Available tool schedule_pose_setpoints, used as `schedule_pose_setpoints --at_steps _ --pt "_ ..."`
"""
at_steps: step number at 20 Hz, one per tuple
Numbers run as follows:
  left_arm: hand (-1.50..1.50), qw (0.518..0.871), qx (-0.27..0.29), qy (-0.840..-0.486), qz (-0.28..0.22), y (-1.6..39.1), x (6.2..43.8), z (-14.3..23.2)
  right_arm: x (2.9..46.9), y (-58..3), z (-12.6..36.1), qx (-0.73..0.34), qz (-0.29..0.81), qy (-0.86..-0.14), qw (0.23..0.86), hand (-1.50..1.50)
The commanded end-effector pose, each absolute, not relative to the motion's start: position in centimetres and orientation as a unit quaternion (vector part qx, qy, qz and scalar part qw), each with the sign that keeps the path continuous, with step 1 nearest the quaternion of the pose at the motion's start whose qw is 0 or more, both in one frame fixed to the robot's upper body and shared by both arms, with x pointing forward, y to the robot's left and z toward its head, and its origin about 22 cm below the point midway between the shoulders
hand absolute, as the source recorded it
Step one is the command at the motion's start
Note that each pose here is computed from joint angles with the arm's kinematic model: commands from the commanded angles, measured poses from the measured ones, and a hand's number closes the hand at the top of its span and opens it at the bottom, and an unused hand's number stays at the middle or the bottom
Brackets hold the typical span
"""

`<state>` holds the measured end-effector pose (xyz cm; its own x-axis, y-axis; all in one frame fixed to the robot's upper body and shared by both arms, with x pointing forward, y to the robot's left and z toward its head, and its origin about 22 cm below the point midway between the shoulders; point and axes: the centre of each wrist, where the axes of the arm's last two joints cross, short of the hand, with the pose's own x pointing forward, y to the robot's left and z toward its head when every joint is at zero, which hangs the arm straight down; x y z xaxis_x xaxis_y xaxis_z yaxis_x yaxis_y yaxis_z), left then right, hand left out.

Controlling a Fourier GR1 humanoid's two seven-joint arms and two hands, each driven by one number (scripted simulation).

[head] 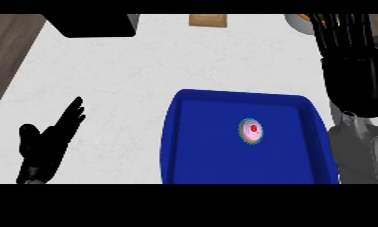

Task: Pick the cupcake from the tray and place it in the pot

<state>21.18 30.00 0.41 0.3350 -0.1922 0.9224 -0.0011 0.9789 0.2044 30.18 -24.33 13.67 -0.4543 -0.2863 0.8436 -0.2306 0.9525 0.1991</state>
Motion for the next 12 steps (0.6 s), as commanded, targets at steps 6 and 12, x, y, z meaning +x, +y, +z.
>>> schedule_pose_setpoints --at_steps 6,12 --pt "0.00 0.782 0.021 -0.612 -0.115 26.4 23.3 1.0 26.3 -22.5 3.2 -0.004 0.163 -0.673 0.722 1.50" --pt "0.00 0.801 0.001 -0.589 -0.103 26.2 23.4 -0.3 24.8 -22.0 5.0 -0.245 0.024 -0.835 0.493 -1.50"
